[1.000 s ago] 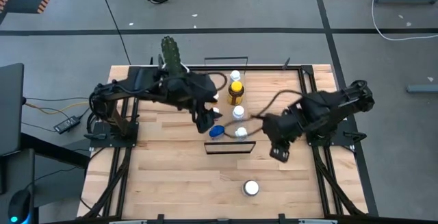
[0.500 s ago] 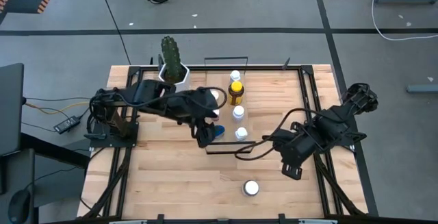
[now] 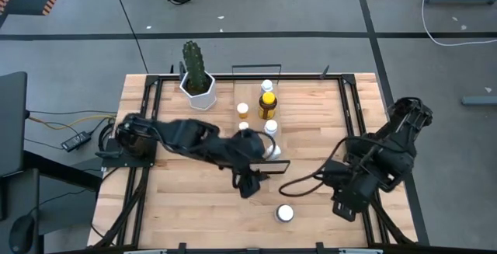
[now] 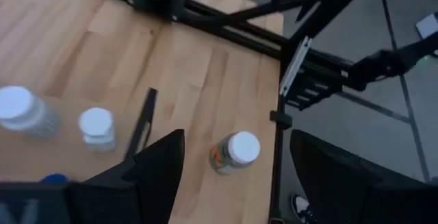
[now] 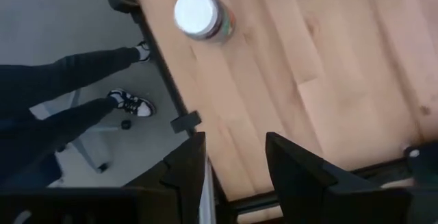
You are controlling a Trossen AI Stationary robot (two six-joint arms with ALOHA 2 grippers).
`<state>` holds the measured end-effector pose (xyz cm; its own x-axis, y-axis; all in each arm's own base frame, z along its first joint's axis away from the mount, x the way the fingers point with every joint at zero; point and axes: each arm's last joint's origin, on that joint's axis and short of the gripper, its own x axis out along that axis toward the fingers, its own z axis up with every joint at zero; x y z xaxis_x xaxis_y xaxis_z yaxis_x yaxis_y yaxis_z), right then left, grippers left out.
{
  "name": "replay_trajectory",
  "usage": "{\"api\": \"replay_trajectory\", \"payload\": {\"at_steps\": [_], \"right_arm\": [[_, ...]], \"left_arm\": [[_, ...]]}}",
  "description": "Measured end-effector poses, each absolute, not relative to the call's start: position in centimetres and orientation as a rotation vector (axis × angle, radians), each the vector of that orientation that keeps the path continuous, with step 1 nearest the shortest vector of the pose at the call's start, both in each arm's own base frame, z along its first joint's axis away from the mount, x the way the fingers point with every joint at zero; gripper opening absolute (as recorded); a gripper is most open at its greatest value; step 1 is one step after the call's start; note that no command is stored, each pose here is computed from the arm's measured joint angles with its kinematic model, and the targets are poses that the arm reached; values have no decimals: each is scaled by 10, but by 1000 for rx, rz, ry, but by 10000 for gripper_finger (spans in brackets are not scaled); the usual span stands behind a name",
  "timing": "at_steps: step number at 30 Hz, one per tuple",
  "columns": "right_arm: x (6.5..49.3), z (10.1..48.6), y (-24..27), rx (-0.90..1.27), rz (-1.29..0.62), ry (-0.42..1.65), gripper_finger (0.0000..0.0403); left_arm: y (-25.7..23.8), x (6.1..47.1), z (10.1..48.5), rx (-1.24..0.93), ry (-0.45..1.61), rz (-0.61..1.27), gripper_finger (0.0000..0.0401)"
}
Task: Pick and place medicine bottles onto shelf by color
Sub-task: Put the green medicine bottle on the shelf
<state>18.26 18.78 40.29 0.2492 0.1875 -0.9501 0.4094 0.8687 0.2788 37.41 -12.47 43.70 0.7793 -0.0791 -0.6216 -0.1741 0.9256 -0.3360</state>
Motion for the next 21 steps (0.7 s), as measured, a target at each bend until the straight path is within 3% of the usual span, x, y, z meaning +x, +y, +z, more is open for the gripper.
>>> {"api": "replay_trajectory", "payload": {"at_steps": [21], "right_arm": [[142,403,221,620,-184,1350,160]], "left_arm": [[-179,432,372,-295,672,-48,270]]}}
